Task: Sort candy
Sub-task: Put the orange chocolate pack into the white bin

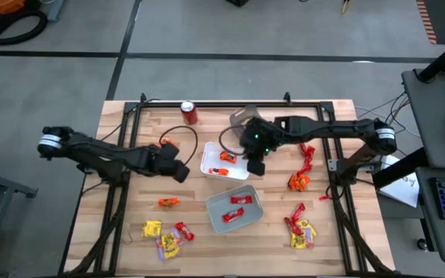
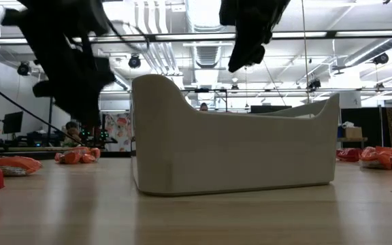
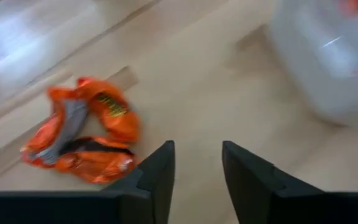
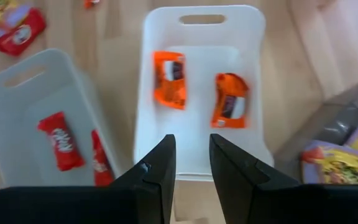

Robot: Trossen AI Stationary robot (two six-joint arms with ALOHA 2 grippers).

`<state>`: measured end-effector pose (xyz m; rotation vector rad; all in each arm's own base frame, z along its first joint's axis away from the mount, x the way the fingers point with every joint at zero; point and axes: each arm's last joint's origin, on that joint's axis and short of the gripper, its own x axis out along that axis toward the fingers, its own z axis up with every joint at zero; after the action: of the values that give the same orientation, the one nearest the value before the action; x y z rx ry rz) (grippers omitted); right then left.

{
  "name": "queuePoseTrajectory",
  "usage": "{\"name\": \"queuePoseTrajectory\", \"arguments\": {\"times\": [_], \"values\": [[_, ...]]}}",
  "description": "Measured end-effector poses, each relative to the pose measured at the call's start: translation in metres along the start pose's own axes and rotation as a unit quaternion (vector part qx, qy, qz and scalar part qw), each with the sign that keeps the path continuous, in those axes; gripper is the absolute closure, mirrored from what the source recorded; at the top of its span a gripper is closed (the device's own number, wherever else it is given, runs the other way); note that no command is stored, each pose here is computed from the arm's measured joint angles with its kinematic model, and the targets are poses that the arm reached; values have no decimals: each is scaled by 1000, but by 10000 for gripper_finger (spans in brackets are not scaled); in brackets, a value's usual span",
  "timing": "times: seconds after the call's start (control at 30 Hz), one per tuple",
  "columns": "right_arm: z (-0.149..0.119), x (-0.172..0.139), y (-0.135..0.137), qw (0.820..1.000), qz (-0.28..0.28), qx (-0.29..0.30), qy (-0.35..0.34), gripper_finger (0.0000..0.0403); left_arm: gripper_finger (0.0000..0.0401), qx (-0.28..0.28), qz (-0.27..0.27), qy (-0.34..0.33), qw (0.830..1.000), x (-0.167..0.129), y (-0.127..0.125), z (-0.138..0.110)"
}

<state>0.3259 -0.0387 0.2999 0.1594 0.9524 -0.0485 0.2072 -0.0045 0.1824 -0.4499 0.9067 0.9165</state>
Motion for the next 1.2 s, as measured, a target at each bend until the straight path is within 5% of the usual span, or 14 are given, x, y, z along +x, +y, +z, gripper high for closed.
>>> {"name": "queuePoseTrajectory", "arguments": {"times": [0.33,0.63,0.9,1.2], "values": [[-2,2,18,1000,9,3,3,312,196,9,86,62,994,33,5,-2],[-1,2,18,1000,-9,4,-4,312,197,32,139,94,985,49,7,-10],[-1,2,21,1000,-7,7,-5,312,242,45,163,100,980,60,5,-15],[-2,3,29,1000,0,2,-2,312,388,45,160,98,981,57,6,-13]]}}
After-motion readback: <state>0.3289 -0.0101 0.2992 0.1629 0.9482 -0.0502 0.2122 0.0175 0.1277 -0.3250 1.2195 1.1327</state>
